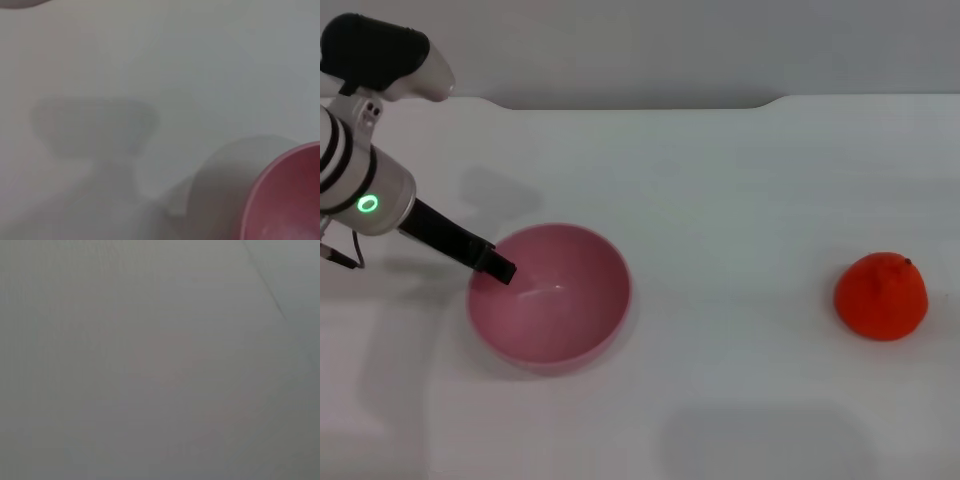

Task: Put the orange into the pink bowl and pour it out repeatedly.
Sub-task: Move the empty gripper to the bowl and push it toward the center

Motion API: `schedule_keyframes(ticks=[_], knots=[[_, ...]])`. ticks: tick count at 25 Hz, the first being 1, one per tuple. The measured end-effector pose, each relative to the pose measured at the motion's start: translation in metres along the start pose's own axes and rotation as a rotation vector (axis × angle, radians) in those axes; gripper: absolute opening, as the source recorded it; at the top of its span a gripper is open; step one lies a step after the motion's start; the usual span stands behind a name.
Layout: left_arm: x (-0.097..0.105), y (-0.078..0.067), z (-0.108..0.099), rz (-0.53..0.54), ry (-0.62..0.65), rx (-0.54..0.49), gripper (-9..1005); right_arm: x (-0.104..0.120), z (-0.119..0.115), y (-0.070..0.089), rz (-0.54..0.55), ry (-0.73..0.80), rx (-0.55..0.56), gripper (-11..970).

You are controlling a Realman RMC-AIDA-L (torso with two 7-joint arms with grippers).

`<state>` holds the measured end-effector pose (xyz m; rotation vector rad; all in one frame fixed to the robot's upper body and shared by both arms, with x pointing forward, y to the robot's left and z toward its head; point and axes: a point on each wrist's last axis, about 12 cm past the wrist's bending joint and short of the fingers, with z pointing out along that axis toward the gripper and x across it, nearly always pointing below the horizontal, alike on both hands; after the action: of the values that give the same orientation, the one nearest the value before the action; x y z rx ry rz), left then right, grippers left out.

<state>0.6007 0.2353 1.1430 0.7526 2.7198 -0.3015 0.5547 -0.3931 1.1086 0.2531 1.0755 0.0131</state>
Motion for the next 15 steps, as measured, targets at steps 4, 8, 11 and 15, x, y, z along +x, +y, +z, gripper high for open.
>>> schedule_keyframes(ticks=[4, 8, 11, 15], knots=[[0.0, 0.001, 0.003, -0.004, -0.002, -0.002, 666, 0.0, 0.0, 0.0, 0.0, 0.002, 0.0, 435], [0.001, 0.002, 0.004, -0.006, -0.005, -0.005, 666, 0.001, 0.0, 0.0, 0.001, 0.003, 0.0, 435], [0.004, 0.001, 0.009, -0.01, 0.01, -0.001, 666, 0.001, -0.001, 0.001, 0.002, 0.003, 0.0, 435], [0.005, 0.001, 0.012, -0.014, 0.017, 0.003, 665, 0.001, -0.001, 0.001, 0.003, 0.003, -0.001, 435]])
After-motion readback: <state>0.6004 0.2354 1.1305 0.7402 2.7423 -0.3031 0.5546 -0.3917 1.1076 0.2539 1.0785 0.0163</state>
